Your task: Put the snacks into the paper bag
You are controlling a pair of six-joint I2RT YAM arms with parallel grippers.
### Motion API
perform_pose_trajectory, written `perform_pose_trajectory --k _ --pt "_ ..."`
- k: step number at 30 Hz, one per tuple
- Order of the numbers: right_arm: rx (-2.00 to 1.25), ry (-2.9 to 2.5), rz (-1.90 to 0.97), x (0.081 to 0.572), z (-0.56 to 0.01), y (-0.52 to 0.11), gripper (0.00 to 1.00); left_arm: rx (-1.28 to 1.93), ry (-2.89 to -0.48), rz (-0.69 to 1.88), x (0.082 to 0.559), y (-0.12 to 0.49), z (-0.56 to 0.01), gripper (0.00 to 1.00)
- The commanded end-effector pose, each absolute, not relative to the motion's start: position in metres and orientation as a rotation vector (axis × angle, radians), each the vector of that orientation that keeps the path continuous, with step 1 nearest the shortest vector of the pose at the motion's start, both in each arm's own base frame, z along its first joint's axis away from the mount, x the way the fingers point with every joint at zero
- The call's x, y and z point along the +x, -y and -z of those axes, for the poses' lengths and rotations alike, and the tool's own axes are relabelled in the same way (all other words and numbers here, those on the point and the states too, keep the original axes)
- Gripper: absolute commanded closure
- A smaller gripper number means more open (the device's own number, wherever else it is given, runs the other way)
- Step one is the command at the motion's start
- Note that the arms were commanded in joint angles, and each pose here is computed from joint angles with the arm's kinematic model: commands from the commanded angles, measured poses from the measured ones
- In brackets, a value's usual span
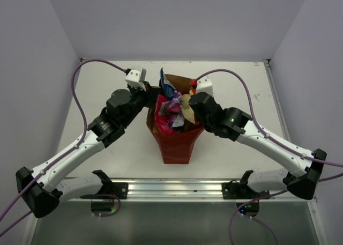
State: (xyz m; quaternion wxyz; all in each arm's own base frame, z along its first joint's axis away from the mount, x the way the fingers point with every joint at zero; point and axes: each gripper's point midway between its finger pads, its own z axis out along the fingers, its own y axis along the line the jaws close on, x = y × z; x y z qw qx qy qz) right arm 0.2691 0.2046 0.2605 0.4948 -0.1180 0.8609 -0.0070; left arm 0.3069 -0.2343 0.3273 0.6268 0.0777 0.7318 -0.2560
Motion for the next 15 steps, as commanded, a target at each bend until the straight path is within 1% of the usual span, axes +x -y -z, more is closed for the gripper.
perform_pose_trajectory --k 1,2,4,5,7,8,9,11,15 --pt "-0.200 -1.977 -0.042 0.275 -0.292 -0.204 0.64 0.133 -1.432 0.707 0.300 0.233 -0.411 0.77" --pt "-0.201 -1.967 -0.047 0.276 -0.295 -0.204 0.43 0.127 -1.400 0.705 0.296 0.228 -0.420 0.64" --pt "-0.206 -1.928 -0.069 0.279 -0.304 -0.208 0.31 0.114 -1.363 0.690 0.293 0.220 -0.433 0.50" --pt "-0.201 -1.913 -0.079 0.280 -0.308 -0.208 0.20 0.119 -1.349 0.678 0.290 0.216 -0.439 0.39" --pt "-0.182 -1.871 -0.091 0.283 -0.321 -0.208 0.16 0.115 -1.331 0.658 0.290 0.211 -0.446 0.36" --pt "-0.177 -1.859 -0.096 0.284 -0.326 -0.208 0.11 0.115 -1.322 0.647 0.288 0.208 -0.449 0.32" --pt "-0.167 -1.850 -0.089 0.285 -0.330 -0.206 0.10 0.111 -1.314 0.644 0.287 0.206 -0.452 0.29" --pt "-0.149 -1.833 -0.061 0.286 -0.342 -0.199 0.10 0.104 -1.298 0.632 0.284 0.200 -0.457 0.26" --pt "-0.113 -1.817 -0.021 0.278 -0.357 -0.178 0.09 0.036 -1.282 0.569 0.279 0.175 -0.462 0.26"
